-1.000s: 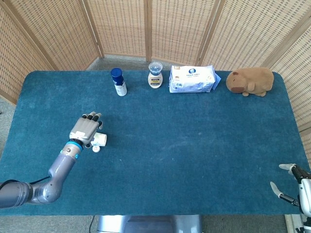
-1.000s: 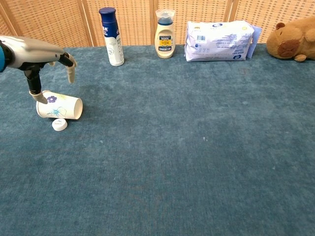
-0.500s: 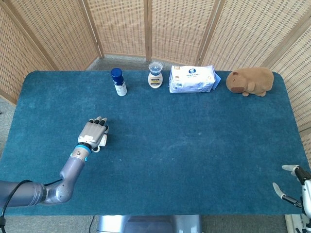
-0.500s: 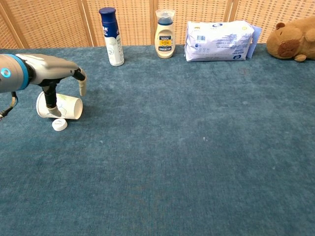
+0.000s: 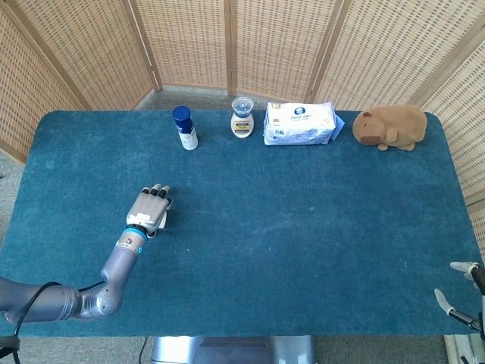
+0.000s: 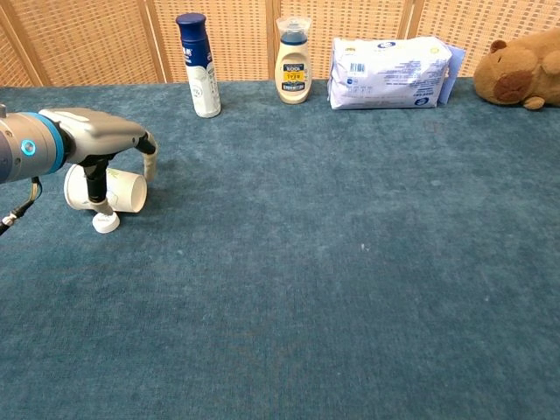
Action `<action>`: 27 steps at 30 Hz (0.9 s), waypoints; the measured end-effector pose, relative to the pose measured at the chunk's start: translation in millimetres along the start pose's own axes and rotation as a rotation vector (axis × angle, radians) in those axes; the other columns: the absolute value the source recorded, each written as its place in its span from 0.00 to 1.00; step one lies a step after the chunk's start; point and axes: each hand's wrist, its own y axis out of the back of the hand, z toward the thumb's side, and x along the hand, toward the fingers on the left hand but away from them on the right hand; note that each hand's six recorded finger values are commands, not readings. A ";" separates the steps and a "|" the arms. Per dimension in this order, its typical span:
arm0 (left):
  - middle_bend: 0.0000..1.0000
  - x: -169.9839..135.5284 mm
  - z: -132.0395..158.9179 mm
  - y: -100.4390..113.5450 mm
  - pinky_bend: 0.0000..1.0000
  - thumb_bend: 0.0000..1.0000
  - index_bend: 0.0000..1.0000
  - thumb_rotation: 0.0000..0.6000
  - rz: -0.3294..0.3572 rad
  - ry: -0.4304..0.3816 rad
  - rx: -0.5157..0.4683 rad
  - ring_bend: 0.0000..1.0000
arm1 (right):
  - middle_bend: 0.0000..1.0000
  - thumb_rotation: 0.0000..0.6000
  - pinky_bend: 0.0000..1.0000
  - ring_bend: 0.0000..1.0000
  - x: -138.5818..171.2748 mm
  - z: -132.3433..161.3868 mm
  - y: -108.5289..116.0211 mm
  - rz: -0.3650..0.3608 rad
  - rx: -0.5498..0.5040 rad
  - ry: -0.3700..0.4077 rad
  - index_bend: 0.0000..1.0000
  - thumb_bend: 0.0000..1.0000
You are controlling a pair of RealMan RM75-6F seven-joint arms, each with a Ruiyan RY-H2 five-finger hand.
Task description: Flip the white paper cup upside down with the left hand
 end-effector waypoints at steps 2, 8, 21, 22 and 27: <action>0.09 -0.2 -0.8 -1.9 0.14 0.19 0.37 1.00 -0.007 0.004 0.012 0.00 | 0.34 0.69 0.43 0.41 1.0 -0.6 0.6 -0.002 0.000 -0.002 0.34 0.33; 0.09 -0.8 -4.9 3.2 0.14 0.23 0.45 1.00 0.008 0.021 -0.016 0.00 | 0.34 0.68 0.43 0.41 2.7 0.0 2.7 -0.011 -0.003 -0.002 0.34 0.33; 0.10 -6.4 -15.4 17.3 0.14 0.25 0.48 1.00 0.039 0.021 -0.166 0.00 | 0.34 0.69 0.43 0.41 3.4 2.9 5.2 -0.023 -0.007 0.006 0.34 0.33; 0.10 -7.1 -16.1 18.8 0.14 0.25 0.48 1.00 0.039 0.020 -0.193 0.00 | 0.34 0.68 0.43 0.41 3.1 3.4 5.1 -0.023 -0.008 0.008 0.34 0.33; 0.10 -14.5 -26.1 31.4 0.14 0.25 0.48 1.00 0.046 0.006 -0.406 0.00 | 0.34 0.69 0.43 0.41 0.9 6.9 0.9 -0.015 -0.012 0.019 0.34 0.33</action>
